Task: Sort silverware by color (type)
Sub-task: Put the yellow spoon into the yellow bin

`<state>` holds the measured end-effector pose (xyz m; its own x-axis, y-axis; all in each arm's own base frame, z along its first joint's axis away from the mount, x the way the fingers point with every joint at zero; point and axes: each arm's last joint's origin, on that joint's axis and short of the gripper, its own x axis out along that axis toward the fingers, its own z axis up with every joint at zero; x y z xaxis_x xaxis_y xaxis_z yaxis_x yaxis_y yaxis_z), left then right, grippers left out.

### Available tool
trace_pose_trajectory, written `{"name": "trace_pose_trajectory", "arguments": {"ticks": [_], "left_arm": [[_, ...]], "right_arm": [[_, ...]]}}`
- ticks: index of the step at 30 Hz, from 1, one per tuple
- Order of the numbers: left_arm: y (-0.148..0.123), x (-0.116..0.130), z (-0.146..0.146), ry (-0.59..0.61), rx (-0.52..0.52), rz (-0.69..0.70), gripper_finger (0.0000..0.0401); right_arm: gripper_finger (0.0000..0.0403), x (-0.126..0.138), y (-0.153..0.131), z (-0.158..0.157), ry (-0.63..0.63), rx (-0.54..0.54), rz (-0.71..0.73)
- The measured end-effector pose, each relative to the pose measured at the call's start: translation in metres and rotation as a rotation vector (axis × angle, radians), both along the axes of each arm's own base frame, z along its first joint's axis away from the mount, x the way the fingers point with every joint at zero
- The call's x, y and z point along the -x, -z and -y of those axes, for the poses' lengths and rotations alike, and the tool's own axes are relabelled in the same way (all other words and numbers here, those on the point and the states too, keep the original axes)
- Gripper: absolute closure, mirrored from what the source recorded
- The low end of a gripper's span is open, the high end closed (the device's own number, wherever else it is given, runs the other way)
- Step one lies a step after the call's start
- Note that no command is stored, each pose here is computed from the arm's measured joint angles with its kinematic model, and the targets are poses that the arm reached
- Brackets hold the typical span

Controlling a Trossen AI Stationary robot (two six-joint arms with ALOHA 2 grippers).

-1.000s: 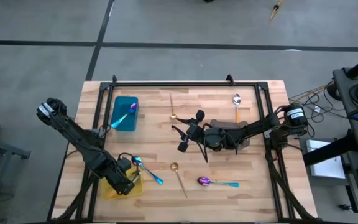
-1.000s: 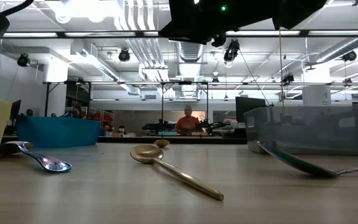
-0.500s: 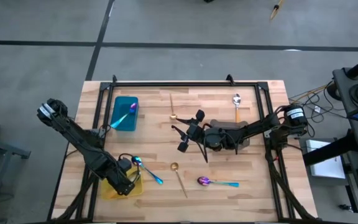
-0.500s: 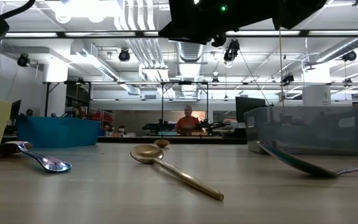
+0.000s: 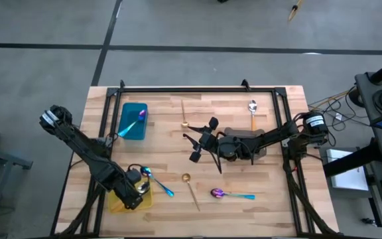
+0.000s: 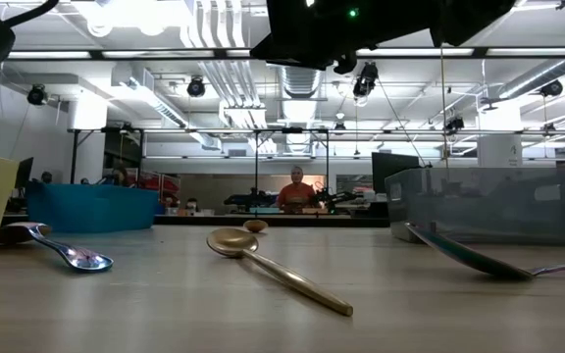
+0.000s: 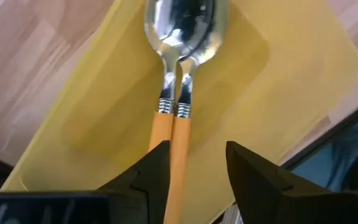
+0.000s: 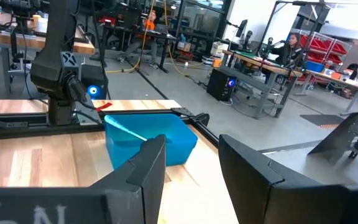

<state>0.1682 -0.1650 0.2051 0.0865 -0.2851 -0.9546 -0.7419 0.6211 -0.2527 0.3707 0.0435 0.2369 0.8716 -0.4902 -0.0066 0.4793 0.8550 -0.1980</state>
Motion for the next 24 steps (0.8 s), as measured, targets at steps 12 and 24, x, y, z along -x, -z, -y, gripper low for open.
{"name": "trace_pose_trajectory", "arguments": {"ticks": [12,24], "left_arm": [[-0.001,-0.016,-0.02,0.173,-0.105,0.124,0.0275],[-0.004,-0.042,-0.072,0.395,-0.361,0.253,0.0297]], "right_arm": [[0.0264,-0.003,-0.001,0.006,0.017,-0.058,0.009],[0.0264,-0.028,-0.039,0.042,-0.011,-0.17,-0.302]]}}
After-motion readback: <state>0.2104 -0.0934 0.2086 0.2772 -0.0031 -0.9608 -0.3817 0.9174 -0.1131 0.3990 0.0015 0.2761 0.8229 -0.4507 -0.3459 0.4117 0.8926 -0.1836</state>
